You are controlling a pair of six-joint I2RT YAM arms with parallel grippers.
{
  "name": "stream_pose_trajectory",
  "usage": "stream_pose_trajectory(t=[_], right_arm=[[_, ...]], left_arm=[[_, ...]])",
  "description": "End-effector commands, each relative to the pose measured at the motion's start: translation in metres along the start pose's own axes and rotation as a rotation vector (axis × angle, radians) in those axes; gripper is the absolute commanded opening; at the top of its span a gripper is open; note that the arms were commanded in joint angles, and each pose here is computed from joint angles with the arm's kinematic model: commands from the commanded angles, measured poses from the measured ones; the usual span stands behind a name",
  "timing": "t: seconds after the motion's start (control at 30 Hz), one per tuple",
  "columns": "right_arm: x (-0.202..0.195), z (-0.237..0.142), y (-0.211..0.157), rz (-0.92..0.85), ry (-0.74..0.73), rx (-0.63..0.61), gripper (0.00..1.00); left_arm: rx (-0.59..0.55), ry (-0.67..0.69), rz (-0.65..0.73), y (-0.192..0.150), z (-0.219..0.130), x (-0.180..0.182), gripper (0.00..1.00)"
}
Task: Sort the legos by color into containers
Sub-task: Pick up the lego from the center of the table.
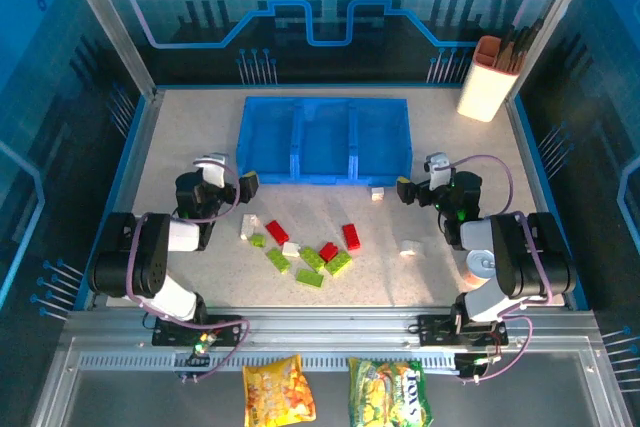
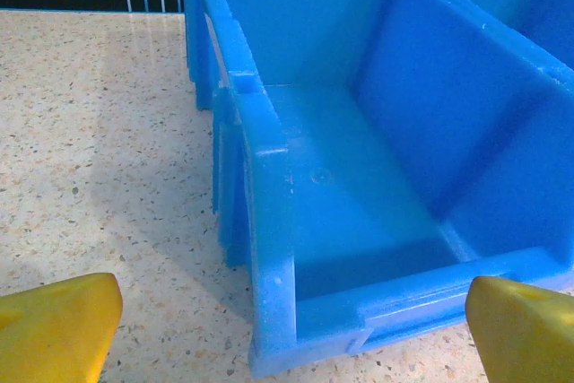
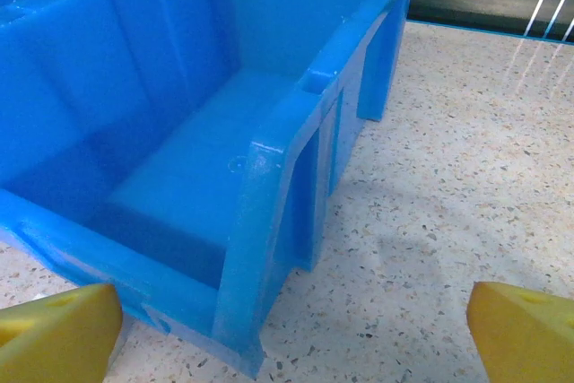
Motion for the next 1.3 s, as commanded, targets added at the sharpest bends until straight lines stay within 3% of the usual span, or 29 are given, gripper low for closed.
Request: stream_pose_trajectory(t=[0.0, 1.27], right_arm=[[-0.0006, -0.0007, 0.0086, -0.022, 0.016, -0.038, 1.0], [-0.006, -0.0005, 0.0095, -0.001, -0.015, -0.038, 1.0]], left_arm=[[-0.023, -0.023, 0.023, 0.002, -0.0014, -0.0009, 0.99], [-0.016, 0.027, -0.001, 0.0012, -0.0009, 0.0059, 0.99]])
Point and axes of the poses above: each hand's point on the last joint's axis, 136 mm out from that joint toward the fingers, its own z axis out along the fingers, its own x axis along the line the jaws close on, y = z × x, the point moved 6 cm from there along -z, back along the fingers, and after that the axes turned 8 degrees about z, right-handed, at the moved point
